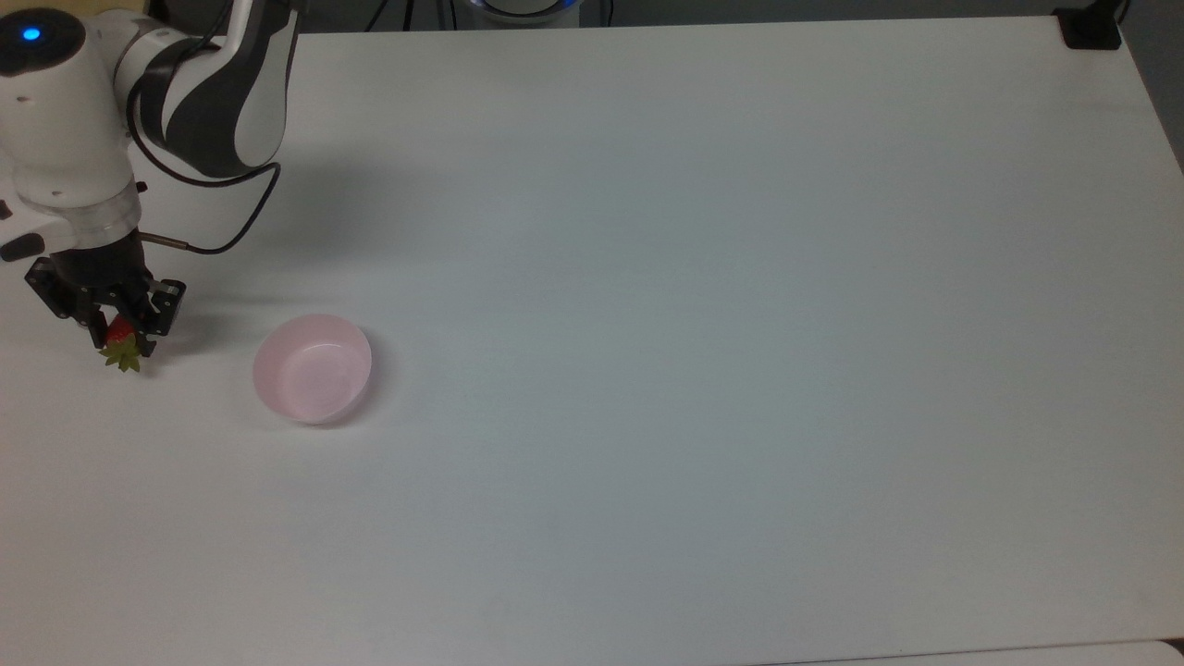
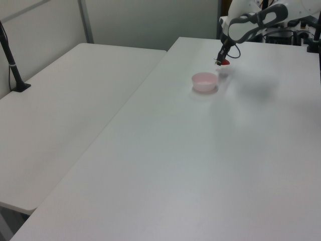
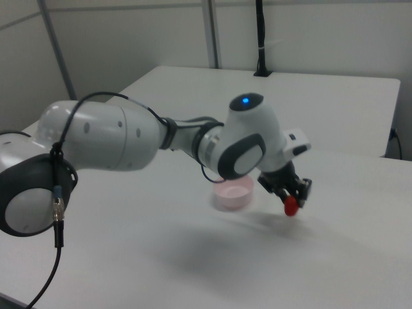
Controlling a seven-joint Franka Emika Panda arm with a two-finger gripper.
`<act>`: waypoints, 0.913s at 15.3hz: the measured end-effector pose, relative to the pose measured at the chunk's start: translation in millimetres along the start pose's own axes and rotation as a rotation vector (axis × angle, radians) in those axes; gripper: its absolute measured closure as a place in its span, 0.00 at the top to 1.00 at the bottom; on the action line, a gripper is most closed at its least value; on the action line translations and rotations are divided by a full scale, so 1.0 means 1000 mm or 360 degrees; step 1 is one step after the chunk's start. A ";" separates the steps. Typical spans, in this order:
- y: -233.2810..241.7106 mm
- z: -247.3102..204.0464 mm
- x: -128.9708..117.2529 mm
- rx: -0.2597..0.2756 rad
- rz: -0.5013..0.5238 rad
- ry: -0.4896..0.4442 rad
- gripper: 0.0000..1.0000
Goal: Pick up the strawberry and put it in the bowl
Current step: 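Carry the strawberry over the pink bowl and lower it inside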
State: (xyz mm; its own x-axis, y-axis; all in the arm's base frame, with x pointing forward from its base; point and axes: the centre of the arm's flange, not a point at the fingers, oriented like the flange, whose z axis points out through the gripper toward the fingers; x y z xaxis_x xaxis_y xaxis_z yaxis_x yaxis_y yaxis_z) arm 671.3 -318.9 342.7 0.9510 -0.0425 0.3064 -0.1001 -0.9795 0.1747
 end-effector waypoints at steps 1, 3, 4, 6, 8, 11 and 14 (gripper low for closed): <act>-0.012 -0.012 0.008 0.0022 0.0028 0.0004 0.44; -0.044 -0.040 0.023 0.0074 0.0064 -0.0013 0.44; -0.063 -0.052 0.029 0.0095 0.0077 -0.0023 0.44; -0.102 -0.067 0.039 0.0126 0.0118 -0.0030 0.44; -0.137 -0.068 0.045 0.0150 0.0149 -0.0037 0.44; -0.164 -0.057 0.041 0.0152 0.0152 -0.0080 0.44; -0.160 -0.050 0.036 0.0143 0.0161 -0.0103 0.52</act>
State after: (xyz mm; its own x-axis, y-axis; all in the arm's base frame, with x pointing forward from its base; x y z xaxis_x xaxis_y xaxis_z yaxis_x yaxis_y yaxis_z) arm 706.9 -154.3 372.9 0.9545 -0.1516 0.2568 -0.1725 -0.9831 0.0608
